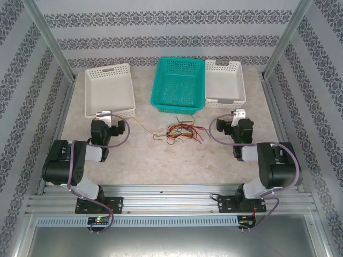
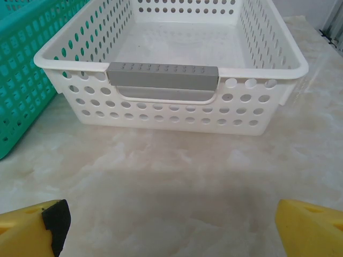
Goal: Untangle the cables
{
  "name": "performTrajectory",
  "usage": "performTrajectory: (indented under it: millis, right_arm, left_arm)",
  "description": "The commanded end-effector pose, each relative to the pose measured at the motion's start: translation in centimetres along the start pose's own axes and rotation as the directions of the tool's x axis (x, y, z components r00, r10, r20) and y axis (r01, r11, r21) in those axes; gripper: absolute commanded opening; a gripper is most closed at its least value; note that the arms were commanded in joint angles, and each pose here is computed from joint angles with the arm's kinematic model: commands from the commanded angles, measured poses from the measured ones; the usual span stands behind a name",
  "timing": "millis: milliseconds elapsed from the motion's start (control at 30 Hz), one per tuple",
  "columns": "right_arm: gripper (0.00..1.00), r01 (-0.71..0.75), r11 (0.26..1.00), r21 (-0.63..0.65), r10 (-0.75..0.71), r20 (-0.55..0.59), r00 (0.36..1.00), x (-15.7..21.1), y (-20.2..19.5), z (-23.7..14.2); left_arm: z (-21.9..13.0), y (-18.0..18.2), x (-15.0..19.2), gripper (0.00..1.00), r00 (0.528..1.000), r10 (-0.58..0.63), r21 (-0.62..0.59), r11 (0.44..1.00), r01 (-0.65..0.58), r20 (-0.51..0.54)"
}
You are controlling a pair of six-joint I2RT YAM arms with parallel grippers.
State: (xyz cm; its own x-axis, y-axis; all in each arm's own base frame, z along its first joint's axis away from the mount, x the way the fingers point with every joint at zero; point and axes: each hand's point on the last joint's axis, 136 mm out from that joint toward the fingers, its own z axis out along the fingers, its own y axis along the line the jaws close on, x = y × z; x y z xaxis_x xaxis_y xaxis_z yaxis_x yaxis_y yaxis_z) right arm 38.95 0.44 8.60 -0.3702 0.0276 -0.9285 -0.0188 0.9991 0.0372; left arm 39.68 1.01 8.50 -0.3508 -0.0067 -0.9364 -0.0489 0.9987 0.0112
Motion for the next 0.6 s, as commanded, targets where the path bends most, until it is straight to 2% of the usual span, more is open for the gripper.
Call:
performTrajectory:
  millis: [0, 567]
  right_arm:
    - [0.98, 0.012, 1.0, 0.006, -0.012, 0.061, 0.998, -2.06, 0.14, 0.05]
    - [0.98, 0.012, 1.0, 0.006, -0.012, 0.062, 0.998, -2.09, 0.18, 0.05]
  left_arm:
    - [0.3, -0.2, -0.3, 1.0, 1.0, 0.008, 0.012, 1.0, -0.009, 0.004]
    - [0.29, -0.2, -0.29, 1.0, 1.0, 0.008, 0.012, 1.0, -0.008, 0.003]
